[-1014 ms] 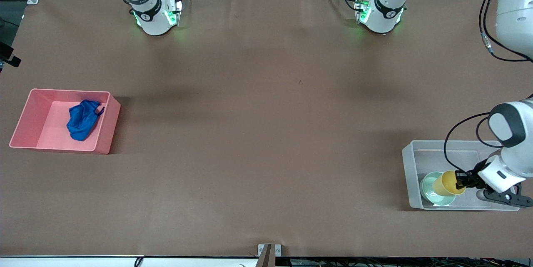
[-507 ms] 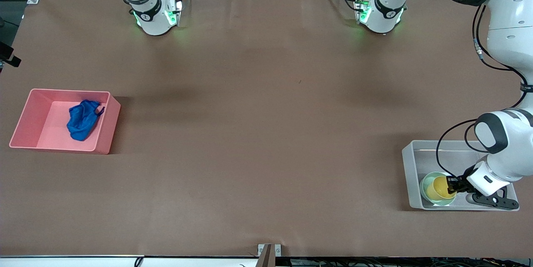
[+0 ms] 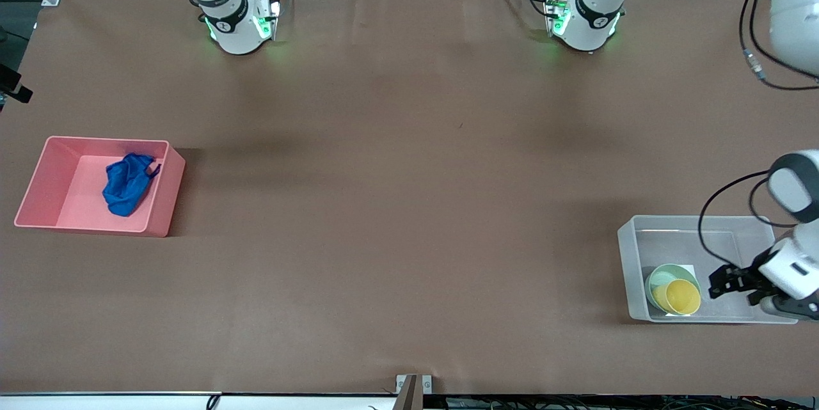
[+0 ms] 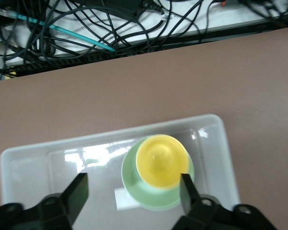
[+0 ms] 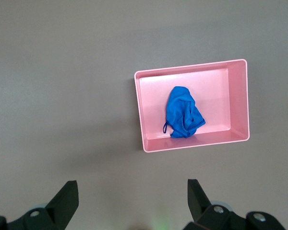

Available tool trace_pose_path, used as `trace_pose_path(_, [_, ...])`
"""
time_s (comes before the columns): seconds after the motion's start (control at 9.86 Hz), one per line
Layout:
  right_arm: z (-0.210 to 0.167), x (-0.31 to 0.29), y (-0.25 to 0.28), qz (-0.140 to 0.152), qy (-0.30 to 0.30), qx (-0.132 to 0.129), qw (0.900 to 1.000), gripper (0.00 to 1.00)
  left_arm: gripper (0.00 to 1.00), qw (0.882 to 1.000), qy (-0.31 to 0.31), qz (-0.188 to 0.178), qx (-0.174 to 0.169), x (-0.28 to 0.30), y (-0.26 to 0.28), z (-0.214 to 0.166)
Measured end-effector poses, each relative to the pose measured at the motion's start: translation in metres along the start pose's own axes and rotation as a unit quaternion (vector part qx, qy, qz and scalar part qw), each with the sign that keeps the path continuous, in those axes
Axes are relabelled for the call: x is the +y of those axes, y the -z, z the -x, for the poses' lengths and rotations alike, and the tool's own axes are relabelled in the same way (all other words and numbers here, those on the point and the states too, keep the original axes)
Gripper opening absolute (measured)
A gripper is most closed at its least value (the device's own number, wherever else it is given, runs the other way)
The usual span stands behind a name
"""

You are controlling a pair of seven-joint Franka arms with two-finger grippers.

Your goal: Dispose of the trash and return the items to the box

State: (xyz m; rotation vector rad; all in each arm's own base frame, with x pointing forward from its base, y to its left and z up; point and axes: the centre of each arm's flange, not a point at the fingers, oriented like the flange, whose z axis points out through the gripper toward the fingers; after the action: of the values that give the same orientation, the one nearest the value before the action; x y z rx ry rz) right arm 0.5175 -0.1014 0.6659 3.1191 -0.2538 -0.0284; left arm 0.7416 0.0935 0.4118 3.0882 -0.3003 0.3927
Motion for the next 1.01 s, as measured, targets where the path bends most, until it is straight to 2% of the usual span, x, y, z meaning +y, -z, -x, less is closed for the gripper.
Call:
trace_pose_path(0.1, [0.000, 0.000, 0.000, 0.000, 0.000, 0.000, 1.000, 1.00, 1.00, 1.000, 0.003, 0.002, -0.019, 0.018, 0.041, 0.003])
trace_pose_path(0.41, [0.000, 0.000, 0.000, 0.000, 0.000, 0.000, 1.000, 1.00, 1.00, 0.999, -0.009, -0.012, -0.042, 0.082, 0.143, 0.034])
trace_pose_path(0.71, [0.000, 0.000, 0.000, 0.000, 0.000, 0.000, 1.000, 1.00, 1.00, 0.997, -0.034, -0.027, -0.066, 0.142, 0.219, 0.073])
trace_pose_path(1.01, [0.000, 0.000, 0.001, 0.000, 0.003, 0.002, 1.000, 1.00, 1.00, 0.997, -0.019, -0.017, -0.075, 0.143, 0.268, 0.102])
